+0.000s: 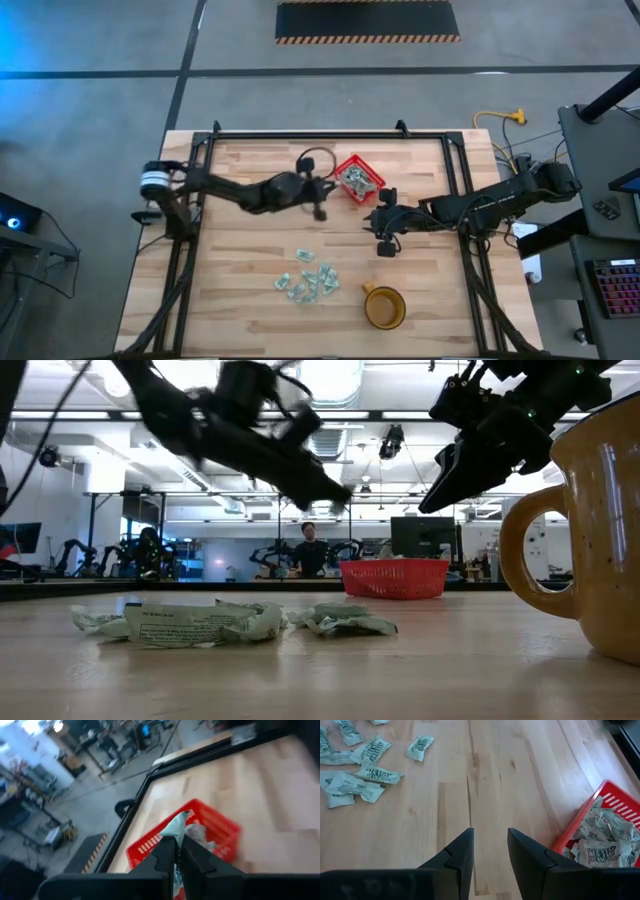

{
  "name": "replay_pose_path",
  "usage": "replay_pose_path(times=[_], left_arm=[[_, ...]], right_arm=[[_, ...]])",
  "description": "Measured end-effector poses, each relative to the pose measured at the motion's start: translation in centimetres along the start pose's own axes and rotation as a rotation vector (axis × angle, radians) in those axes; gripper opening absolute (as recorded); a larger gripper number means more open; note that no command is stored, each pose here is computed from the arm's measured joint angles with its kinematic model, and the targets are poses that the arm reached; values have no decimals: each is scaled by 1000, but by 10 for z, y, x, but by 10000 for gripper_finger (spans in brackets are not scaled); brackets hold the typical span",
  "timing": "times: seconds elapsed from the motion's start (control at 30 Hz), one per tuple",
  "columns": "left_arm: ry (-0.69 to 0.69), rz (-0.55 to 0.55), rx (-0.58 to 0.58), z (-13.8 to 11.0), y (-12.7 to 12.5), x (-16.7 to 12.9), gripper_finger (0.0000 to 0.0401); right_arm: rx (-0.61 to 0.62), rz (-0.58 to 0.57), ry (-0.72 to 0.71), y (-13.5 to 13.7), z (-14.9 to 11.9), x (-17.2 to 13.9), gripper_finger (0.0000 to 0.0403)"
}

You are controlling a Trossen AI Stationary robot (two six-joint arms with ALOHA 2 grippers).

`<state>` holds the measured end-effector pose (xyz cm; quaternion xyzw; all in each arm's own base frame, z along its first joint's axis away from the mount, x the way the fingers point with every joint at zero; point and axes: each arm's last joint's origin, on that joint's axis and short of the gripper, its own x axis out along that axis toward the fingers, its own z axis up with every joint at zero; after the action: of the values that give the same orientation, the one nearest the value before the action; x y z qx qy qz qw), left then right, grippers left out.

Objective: Pick and place Stevia / Truvia into bins
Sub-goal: Put the stevia packet into the red basket

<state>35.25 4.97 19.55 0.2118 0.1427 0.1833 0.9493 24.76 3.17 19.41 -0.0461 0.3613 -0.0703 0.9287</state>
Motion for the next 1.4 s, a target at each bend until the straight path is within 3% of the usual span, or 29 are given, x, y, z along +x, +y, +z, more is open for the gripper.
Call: replay_pose_path(times=[0.3, 0.57, 0.73, 1.1, 1.4], left_arm=[[127, 22, -39, -3, 15, 58, 2], [266, 0, -124, -7, 37, 83, 2], [271, -17, -116, -7, 43, 85, 25], [278, -21, -104, -3, 45, 81, 157], [346, -92, -69, 24, 45, 46, 173]], right_arm=[[-6, -1, 18, 0, -6, 2, 102], [-12, -1, 24, 0, -8, 2, 102], [-15, -1, 23, 0, -8, 2, 96], [22, -1, 17, 0, -8, 2, 94], [47, 4, -26, 0, -3, 2, 102]])
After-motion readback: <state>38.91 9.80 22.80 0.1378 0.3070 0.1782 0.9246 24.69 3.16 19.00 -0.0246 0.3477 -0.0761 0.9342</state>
